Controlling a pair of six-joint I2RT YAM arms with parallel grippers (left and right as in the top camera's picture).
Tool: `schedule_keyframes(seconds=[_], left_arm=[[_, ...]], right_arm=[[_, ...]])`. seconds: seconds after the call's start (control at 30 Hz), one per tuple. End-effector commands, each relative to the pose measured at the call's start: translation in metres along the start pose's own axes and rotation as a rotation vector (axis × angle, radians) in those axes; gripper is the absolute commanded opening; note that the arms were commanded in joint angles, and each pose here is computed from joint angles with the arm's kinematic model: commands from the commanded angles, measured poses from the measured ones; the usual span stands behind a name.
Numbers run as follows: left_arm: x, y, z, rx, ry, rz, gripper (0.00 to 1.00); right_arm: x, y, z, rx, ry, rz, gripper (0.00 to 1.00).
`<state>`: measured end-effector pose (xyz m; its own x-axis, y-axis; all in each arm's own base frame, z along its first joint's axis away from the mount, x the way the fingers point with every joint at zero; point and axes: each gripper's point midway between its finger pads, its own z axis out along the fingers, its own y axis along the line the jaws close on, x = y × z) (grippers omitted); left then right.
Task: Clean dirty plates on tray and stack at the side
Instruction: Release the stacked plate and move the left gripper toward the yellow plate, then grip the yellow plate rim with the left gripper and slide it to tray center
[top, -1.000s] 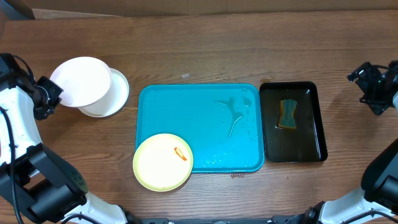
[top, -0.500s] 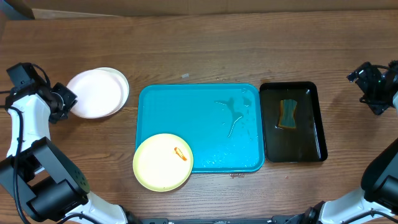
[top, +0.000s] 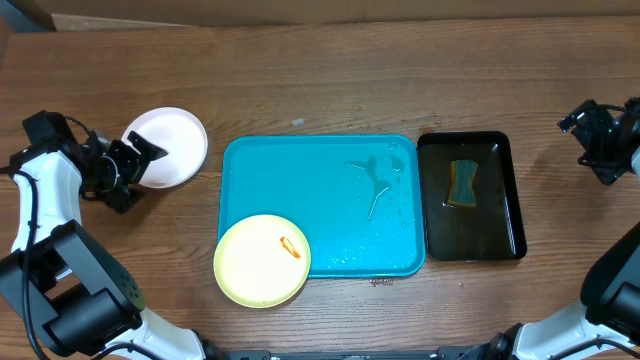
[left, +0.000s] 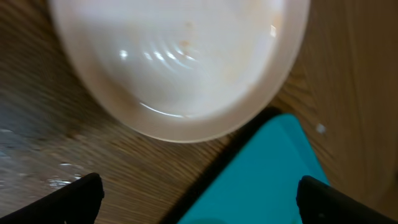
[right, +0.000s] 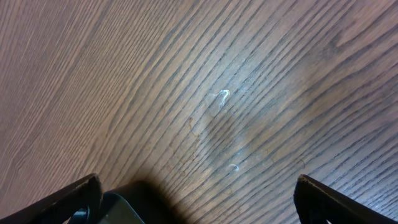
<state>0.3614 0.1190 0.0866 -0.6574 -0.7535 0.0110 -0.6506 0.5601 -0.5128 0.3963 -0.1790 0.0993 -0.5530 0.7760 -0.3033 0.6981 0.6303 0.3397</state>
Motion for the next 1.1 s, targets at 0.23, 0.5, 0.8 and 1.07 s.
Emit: schedule_keyframes(seconds=[0.23,0.5,0.8,1.07], left_arm=[[0.092,-0.019,0.005,-0.039,0.311,0.209,0.04],[0.149,-0.04,0.015,-0.108,0.464,0.38,0.04],[0.194,-0.045,-0.02,-0.144,0.395,0.455,0.05],[0.248,0.004,-0.036,-0.301,0.304,0.388,0.04]], right_arm=[[-0.009,0.007,-0.013,-0.022,-0.036,-0.005,1.0],[-0.009,0.007,-0.013,-0.022,-0.036,-0.005,1.0],[-0.009,0.007,-0.013,-0.022,-0.036,-0.005,1.0],[-0.009,0.007,-0.013,-0.022,-0.036,-0.005,1.0]])
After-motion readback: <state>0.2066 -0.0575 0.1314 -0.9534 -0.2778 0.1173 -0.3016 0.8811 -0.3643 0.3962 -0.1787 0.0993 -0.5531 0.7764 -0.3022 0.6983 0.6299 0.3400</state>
